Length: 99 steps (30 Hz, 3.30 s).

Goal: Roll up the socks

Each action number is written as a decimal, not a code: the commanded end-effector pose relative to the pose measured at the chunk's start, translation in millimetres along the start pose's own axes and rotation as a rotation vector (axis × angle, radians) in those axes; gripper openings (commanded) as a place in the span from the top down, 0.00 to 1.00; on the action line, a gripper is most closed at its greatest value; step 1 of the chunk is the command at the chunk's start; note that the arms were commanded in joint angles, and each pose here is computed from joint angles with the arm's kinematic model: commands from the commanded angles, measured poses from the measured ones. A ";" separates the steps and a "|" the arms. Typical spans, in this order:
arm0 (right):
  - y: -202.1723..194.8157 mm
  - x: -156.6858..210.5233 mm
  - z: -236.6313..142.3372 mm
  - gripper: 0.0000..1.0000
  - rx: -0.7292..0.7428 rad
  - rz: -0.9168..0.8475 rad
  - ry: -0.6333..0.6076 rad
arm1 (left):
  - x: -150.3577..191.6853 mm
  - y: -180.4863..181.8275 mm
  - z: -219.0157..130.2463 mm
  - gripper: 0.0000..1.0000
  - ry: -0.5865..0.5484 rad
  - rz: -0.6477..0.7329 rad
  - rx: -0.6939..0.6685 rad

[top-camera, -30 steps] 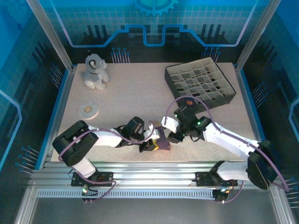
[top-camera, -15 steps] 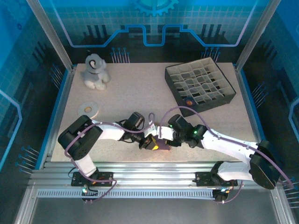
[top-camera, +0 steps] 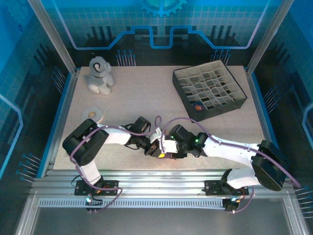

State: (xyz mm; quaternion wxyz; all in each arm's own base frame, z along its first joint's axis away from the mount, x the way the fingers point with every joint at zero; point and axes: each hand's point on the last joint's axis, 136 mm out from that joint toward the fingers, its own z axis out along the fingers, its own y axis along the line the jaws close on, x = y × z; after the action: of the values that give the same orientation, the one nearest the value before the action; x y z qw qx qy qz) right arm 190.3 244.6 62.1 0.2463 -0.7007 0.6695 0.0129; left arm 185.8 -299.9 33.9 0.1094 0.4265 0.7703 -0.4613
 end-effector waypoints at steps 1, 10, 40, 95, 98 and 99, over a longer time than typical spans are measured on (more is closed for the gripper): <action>-0.7 -8.6 -3.2 0.45 -0.003 -0.004 0.001 | 16.5 5.0 1.7 1.00 0.058 -0.077 -0.003; -0.1 -23.5 -32.7 0.42 0.017 0.035 -0.104 | 12.6 5.1 -0.1 1.00 0.062 -0.072 -0.011; 35.5 -0.9 29.8 0.43 -0.141 -0.023 0.110 | 7.3 -1.5 -2.7 1.00 0.063 -0.081 0.015; 19.9 19.8 47.0 1.00 -0.003 0.054 0.252 | -12.4 26.9 -178.5 0.00 -0.476 -0.274 -0.891; 21.0 18.9 47.6 1.00 -0.010 0.053 0.247 | -16.7 19.4 -171.0 0.03 -0.465 -0.301 -0.808; 22.0 18.9 47.7 1.00 -0.013 0.051 0.246 | -19.2 17.6 -166.9 0.09 -0.454 -0.315 -0.777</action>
State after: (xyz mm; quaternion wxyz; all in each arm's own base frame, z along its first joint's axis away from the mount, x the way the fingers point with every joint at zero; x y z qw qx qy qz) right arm 201.6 272.0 26.9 0.2206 -0.6757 0.7018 -0.0482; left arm 252.8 -167.3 124.2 0.3904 0.1394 0.8864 -0.2060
